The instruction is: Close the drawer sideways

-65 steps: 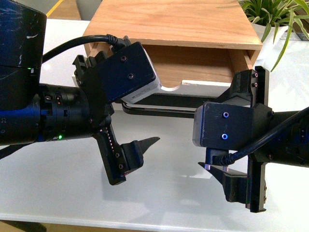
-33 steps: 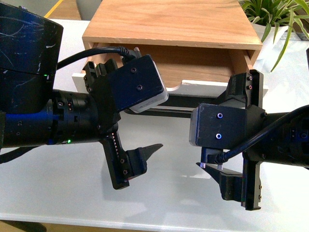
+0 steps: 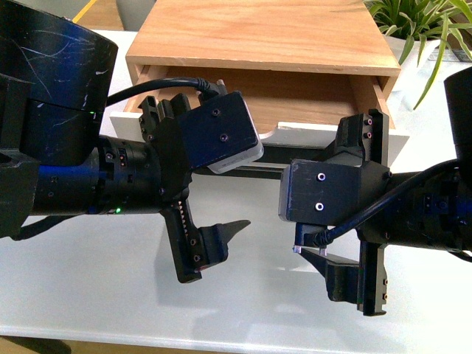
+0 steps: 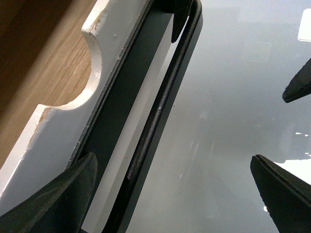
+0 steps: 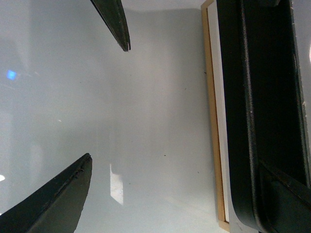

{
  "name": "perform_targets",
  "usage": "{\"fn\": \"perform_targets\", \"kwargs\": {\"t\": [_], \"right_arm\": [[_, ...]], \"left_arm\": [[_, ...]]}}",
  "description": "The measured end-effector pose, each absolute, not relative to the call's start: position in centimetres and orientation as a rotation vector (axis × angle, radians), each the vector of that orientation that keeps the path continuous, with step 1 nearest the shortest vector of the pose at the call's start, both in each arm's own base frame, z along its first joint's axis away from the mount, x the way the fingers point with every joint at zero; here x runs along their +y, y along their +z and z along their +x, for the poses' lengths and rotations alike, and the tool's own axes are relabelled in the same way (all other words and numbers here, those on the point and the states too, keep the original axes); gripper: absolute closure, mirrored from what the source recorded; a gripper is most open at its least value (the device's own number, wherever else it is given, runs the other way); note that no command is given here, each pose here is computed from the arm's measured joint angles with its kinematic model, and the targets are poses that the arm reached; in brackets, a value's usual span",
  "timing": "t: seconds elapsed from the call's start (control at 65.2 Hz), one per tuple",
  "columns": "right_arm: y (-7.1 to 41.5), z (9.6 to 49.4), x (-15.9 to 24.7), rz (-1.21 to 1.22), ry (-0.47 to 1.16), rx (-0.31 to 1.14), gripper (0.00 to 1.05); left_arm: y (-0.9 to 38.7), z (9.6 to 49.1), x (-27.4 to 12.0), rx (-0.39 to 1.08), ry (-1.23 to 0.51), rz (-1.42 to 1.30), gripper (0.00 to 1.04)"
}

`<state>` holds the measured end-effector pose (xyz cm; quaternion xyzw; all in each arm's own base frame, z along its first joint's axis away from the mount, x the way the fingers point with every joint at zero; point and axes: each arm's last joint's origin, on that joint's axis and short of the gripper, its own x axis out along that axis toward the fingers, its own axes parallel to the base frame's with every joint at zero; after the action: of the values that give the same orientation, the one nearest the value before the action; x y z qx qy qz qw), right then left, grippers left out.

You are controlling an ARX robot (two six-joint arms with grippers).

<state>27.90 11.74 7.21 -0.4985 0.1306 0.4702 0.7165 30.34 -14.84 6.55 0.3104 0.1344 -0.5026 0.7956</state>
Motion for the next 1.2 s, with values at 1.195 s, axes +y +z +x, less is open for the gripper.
{"fn": "perform_targets", "kwargs": {"t": [1.195], "right_arm": [[5.9,28.8,12.1,-1.123,0.920,0.260,0.09]], "left_arm": [[5.4,30.8,-15.9,0.287,-1.070,0.706,0.09]]}}
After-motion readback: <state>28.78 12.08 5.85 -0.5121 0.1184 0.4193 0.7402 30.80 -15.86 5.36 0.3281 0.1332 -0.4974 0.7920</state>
